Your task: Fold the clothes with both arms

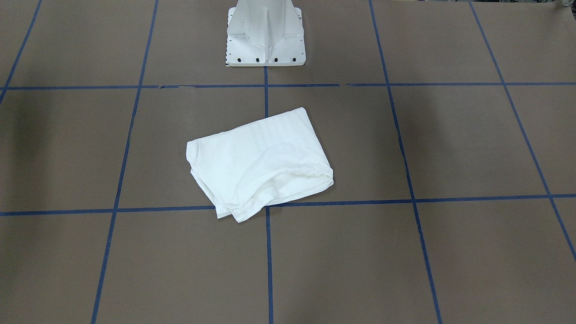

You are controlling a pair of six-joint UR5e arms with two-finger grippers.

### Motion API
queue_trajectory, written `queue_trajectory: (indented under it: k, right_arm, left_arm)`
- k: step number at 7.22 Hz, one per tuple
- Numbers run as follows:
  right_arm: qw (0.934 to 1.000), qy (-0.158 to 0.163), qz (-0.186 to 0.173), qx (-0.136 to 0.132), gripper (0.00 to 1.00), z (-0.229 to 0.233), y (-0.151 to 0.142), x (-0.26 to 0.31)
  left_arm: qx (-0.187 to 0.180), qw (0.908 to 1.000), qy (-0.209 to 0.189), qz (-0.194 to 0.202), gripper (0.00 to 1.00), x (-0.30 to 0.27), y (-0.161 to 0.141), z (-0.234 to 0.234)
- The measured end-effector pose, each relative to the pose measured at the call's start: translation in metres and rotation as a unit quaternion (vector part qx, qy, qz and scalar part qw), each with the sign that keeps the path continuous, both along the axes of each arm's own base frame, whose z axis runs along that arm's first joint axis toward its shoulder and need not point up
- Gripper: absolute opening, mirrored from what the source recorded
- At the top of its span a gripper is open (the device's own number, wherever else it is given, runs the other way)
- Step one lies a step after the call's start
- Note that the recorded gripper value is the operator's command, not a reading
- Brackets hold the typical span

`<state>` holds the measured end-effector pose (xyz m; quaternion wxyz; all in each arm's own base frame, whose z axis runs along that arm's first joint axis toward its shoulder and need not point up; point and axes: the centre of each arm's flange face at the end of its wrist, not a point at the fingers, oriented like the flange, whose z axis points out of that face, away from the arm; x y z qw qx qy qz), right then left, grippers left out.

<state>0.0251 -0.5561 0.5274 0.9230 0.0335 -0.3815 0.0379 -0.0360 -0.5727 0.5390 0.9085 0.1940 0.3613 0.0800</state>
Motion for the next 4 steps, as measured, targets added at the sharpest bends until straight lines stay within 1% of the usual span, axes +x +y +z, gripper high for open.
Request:
queue_trajectory:
  k: [2, 4]
  right_arm:
    - [1.0, 0.001, -0.001, -0.008, 1.0, 0.0098, -0.0002, -0.0003]
    - [1.0, 0.002, -0.002, -0.009, 1.0, 0.013, -0.0002, -0.0006]
  left_arm:
    - [-0.002, 1.0, 0.0, 0.0, 1.0, 0.0002, 0.0014, 0.0031]
    - [0.001, 1.0, 0.0, 0.001, 1.0, 0.0003, 0.0012, 0.0004]
